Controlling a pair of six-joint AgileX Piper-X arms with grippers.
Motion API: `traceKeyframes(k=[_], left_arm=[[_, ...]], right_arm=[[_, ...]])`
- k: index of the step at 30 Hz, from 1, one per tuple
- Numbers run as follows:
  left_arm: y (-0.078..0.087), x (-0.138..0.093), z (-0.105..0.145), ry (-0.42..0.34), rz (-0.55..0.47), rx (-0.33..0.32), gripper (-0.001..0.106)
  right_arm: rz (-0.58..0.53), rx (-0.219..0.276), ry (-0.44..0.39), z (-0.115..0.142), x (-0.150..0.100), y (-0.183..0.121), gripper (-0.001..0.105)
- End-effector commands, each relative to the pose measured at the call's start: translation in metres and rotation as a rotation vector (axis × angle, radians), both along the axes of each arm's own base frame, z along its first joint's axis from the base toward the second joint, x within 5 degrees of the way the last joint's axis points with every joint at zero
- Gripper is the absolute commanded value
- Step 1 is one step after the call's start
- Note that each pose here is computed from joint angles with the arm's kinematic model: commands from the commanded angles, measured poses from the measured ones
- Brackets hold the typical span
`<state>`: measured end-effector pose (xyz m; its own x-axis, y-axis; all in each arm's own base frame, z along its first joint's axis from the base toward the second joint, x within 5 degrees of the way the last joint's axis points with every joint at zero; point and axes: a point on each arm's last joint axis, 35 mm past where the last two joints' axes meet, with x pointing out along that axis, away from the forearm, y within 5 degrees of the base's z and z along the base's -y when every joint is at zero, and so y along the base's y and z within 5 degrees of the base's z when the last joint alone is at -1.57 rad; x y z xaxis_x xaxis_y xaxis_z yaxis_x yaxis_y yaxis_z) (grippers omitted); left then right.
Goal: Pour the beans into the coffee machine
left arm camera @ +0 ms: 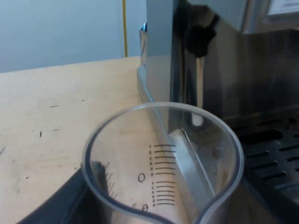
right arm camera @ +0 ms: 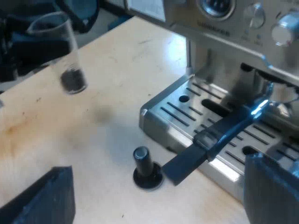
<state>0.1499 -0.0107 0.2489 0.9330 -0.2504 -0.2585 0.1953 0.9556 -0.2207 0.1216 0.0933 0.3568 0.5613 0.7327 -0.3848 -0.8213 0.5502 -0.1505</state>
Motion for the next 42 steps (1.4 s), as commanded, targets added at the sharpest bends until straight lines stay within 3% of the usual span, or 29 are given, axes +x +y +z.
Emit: traceKeyframes(k=[1, 10, 15, 21, 27, 31, 35, 42], left_arm=[[0.000, -0.010, 0.005, 0.015, -0.003, -0.001, 0.026], [0.000, -0.031, 0.023, 0.075, -0.003, 0.000, 0.026], [0.000, -0.037, 0.051, 0.037, -0.007, 0.014, 0.026], [0.000, -0.042, 0.077, -0.041, -0.010, 0.027, 0.026], [0.000, -0.046, 0.102, -0.104, -0.009, 0.026, 0.026], [0.001, -0.042, 0.114, -0.096, 0.006, 0.030, 0.026], [0.001, -0.028, 0.131, -0.064, 0.008, 0.049, 0.026], [-0.003, 0.004, 0.171, -0.086, -0.014, 0.098, 0.026]], right_arm=[[-0.015, 0.026, -0.045, 0.009, -0.007, -0.005, 0.079], [-0.105, 0.073, -0.168, 0.025, -0.024, -0.020, 0.079], [-0.208, 0.171, -0.337, 0.047, -0.031, -0.029, 0.079], [-0.318, 0.243, -0.450, 0.062, -0.029, -0.032, 0.079], [-0.378, 0.244, -0.464, 0.063, -0.028, -0.034, 0.079], [-0.378, 0.254, -0.475, 0.065, -0.028, -0.034, 0.079], [-0.399, 0.264, -0.488, 0.066, -0.028, -0.035, 0.079], [-0.399, 0.264, -0.488, 0.066, -0.028, -0.035, 0.079]])
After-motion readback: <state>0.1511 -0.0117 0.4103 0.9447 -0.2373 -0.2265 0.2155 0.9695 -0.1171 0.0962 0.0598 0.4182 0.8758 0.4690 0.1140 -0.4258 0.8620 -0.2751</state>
